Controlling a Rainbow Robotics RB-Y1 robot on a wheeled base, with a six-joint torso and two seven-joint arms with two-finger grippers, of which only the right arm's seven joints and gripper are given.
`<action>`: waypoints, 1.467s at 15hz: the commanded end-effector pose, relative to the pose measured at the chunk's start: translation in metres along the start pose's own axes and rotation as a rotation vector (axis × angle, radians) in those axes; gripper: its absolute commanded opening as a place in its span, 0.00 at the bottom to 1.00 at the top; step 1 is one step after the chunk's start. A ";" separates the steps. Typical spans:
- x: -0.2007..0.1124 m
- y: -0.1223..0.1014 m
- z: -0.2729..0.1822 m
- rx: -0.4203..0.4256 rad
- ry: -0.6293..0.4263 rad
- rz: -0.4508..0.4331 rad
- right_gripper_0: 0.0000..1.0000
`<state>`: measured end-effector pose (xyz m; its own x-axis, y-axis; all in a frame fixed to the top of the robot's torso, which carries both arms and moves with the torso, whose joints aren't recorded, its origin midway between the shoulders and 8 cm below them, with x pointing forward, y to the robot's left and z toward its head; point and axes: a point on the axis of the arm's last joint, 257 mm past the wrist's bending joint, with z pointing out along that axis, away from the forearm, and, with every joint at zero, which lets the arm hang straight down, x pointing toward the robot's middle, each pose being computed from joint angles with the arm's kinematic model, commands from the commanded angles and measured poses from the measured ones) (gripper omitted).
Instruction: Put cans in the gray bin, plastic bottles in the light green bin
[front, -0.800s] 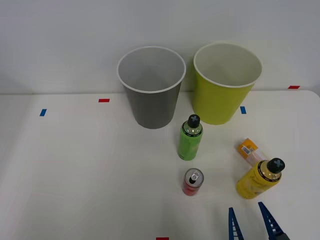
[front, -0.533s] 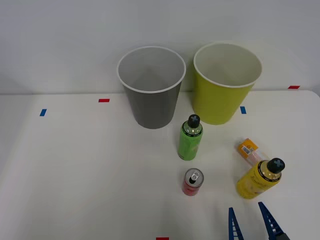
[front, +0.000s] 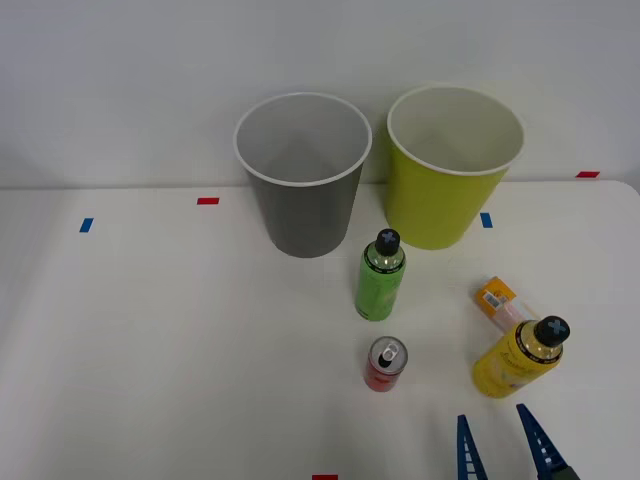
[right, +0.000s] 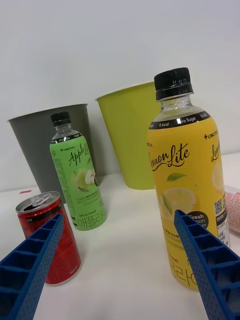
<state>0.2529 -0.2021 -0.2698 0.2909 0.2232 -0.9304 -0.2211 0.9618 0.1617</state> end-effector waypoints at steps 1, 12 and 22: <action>0.000 0.000 0.000 0.000 0.000 0.000 0.75; 0.000 0.000 0.000 0.000 0.000 0.000 0.75; 0.000 0.000 0.000 0.000 0.000 0.000 0.76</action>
<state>0.2529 -0.2021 -0.2698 0.2909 0.2232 -0.9304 -0.2211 0.9618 0.1617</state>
